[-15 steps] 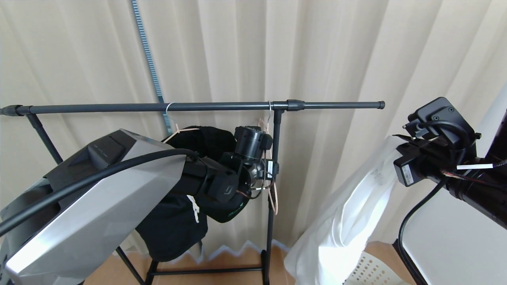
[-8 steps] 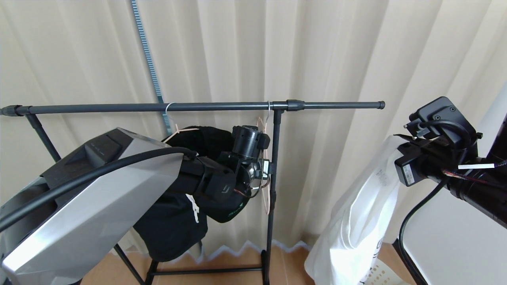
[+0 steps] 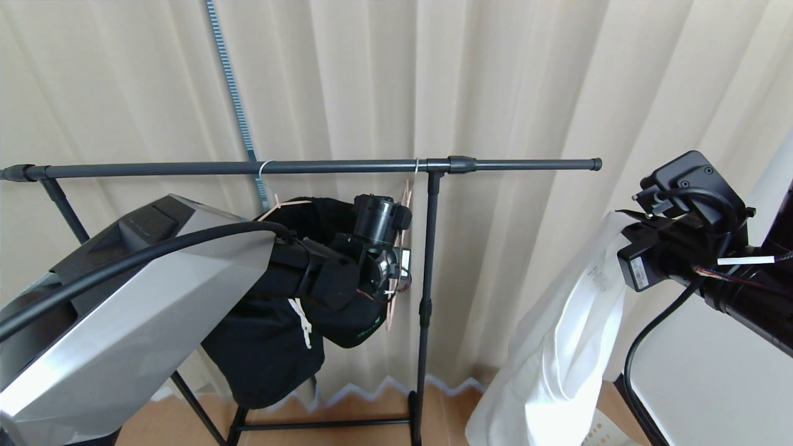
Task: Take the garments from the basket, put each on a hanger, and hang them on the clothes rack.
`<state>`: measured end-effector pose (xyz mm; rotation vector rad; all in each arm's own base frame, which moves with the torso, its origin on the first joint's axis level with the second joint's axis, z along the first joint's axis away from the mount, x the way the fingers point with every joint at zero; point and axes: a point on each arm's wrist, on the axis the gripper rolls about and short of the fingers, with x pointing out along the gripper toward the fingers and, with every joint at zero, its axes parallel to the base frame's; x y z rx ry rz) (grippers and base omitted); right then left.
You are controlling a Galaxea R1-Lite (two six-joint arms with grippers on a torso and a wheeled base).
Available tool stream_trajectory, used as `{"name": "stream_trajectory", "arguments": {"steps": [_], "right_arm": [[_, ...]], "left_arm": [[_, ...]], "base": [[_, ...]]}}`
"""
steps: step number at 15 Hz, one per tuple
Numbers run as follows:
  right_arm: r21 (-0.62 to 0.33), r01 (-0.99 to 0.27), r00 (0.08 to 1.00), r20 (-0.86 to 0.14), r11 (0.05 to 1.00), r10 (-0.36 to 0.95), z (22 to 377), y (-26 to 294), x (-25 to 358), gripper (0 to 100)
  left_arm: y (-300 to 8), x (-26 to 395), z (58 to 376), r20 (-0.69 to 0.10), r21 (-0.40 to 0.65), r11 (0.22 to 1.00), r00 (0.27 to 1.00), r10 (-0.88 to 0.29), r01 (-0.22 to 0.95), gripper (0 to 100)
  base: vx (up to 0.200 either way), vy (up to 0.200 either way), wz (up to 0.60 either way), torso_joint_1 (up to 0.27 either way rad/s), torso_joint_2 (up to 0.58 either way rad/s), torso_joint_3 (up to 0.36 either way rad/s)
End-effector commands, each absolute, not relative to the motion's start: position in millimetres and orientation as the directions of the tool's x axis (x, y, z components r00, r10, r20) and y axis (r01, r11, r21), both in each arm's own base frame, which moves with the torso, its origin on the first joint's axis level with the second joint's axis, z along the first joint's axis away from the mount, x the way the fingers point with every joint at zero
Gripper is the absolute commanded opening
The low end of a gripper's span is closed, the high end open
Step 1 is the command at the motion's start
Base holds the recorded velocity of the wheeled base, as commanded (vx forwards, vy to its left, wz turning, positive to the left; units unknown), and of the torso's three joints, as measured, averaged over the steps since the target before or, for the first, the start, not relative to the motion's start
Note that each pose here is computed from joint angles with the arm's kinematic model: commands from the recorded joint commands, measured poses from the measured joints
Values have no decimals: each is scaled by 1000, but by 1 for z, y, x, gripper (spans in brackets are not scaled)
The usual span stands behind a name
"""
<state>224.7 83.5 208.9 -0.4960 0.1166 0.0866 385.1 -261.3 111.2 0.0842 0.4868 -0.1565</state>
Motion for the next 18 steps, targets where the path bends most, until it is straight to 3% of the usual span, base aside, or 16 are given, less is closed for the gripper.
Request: {"name": "stream_trajectory", "arguments": {"steps": [1, 9, 18], "right_arm": [[-470, -112, 990, -133, 876, 55, 209, 84, 225, 0], [-470, -113, 989, -136, 875, 55, 208, 84, 225, 0], [-470, -113, 989, -136, 875, 55, 208, 84, 225, 0]], "left_arm": [[-260, 385, 112, -470, 42, 985, 873, -127, 166, 0], [-251, 387, 121, -449, 46, 991, 889, -91, 124, 0], [-233, 335, 156, -449, 60, 984, 885, -123, 168, 0]], "base": [[0, 0, 0, 0, 0, 0], [0, 0, 0, 0, 0, 0], [0, 0, 0, 0, 0, 0]]}}
